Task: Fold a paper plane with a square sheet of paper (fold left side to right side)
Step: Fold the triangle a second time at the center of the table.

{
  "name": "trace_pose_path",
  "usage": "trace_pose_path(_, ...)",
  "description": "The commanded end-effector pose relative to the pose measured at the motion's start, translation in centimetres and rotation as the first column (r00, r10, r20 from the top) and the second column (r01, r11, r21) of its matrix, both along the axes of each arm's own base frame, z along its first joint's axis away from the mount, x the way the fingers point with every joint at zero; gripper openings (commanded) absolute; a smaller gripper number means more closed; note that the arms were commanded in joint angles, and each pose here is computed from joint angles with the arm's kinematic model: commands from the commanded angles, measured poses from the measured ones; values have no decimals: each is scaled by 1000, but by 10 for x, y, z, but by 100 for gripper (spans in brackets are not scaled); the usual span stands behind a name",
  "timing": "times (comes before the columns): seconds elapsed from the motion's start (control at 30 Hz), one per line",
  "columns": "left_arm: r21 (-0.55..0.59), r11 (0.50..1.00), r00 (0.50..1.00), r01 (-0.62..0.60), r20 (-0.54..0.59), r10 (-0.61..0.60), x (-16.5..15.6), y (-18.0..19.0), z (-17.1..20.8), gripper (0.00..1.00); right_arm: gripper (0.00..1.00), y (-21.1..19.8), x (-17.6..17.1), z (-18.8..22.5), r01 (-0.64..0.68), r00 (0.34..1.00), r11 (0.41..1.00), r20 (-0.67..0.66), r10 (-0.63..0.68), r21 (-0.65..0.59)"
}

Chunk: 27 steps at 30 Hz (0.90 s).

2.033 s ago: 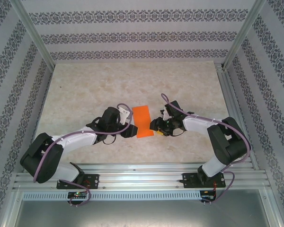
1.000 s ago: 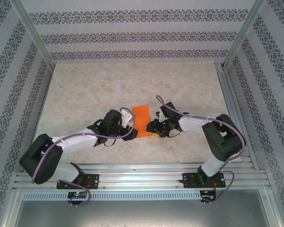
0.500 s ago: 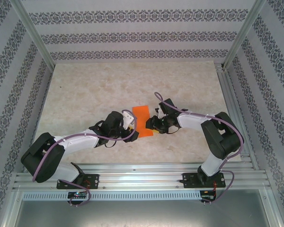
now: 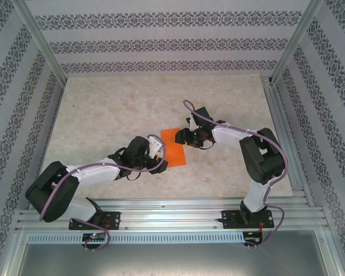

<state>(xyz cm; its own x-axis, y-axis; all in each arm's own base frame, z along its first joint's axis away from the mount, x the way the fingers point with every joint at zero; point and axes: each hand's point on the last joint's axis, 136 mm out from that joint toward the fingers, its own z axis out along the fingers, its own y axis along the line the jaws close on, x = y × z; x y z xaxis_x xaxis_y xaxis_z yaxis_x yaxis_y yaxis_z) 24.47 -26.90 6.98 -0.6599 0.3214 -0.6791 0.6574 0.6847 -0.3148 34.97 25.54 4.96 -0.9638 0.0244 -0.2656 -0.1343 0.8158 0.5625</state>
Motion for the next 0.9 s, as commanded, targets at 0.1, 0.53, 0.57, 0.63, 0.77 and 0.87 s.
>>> trace_pose_path(0.1,-33,999,998,-5,59,7,2,-3,12,56,57,16,56,9,-77,984,997,160,74,15)
trace_pose_path(0.53,-23,1000,998,-10,66,12,3,-1,13,56,58,23,76,-7,-95,987,995,131,94,4)
trace_pose_path(0.57,-23,1000,998,-10,66,11,3,-1,14,56,58,22,76,-9,-92,987,996,129,92,-3)
trace_pose_path(0.63,-21,1000,998,-8,66,10,3,-1,14,56,59,18,77,-10,-82,987,996,137,84,-19)
trace_pose_path(0.77,-18,1000,998,-8,65,10,3,-1,13,56,62,13,84,-7,-62,986,998,153,65,-22)
trace_pose_path(0.87,-18,1000,998,-8,64,9,3,-1,13,56,63,14,85,-9,-67,987,998,148,69,-21)
